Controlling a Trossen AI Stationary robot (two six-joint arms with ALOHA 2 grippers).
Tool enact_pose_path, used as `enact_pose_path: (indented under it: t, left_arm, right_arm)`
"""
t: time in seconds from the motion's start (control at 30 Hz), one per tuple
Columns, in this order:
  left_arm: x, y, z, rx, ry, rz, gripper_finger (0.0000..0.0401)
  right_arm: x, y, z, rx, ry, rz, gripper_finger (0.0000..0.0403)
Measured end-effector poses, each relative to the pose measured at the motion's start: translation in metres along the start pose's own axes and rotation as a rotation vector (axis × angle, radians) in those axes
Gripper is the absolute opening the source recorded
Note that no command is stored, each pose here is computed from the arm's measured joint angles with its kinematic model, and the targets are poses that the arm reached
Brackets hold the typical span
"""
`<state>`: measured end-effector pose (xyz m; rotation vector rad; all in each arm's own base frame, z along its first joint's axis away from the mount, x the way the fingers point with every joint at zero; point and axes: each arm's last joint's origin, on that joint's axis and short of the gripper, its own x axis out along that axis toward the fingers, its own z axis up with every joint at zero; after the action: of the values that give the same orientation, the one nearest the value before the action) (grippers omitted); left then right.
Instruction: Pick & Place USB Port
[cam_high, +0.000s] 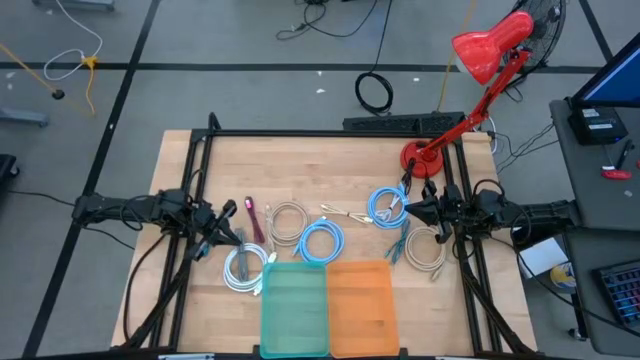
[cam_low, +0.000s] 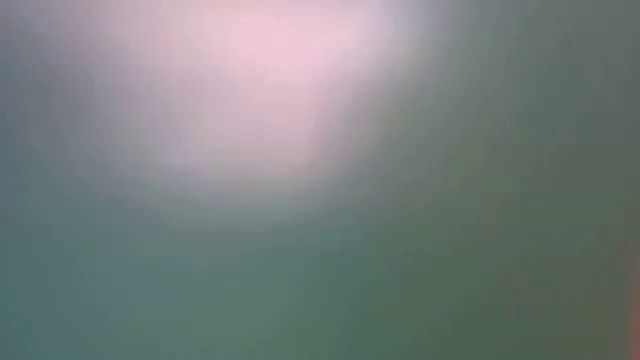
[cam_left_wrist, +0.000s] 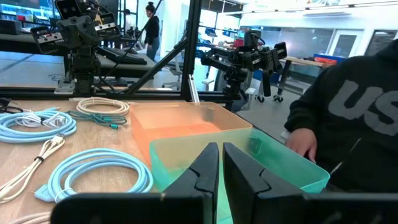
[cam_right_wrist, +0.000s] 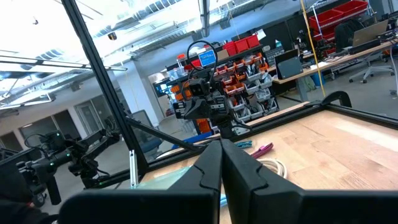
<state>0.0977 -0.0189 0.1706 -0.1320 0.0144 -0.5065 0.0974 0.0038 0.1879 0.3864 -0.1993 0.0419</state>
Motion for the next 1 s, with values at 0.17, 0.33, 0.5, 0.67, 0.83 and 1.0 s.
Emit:
enact_pose_path:
  t: [0.17, 0.33, 0.5, 0.67, 0.83, 1.0]
  left_arm:
    - [0.0, 0.0, 0.0, 0.0, 0.0, 0.0, 0.0024]
    - [0.0, 0.0, 0.0, 0.0, 0.0, 0.0, 0.0024]
    - [0.0, 0.0, 0.0, 0.0, 0.0, 0.0, 0.0024]
    - [0.0, -0.001, 0.005, -0.053, -0.049, -0.009, 0.0024]
    - [-0.001, -0.003, 0.016, -0.175, -0.155, -0.042, 0.0024]
    - [-0.002, -0.004, 0.02, -0.206, -0.194, -0.057, 0.0024]
  right_arm:
    - [0.0, 0.0, 0.0, 0.0, 0.0, 0.0, 0.0]
    - [0.0, 0.0, 0.0, 0.0, 0.0, 0.0, 0.0]
    - [0.0, 0.0, 0.0, 0.0, 0.0, 0.0, 0.0]
    - [0.0, 0.0, 0.0, 0.0, 0.0, 0.0, 0.0]
    - [0.0, 0.0, 0.0, 0.0, 0.0, 0.0, 0.0]
    - [0.0, 0.0, 0.0, 0.0, 0.0, 0.0, 0.0]
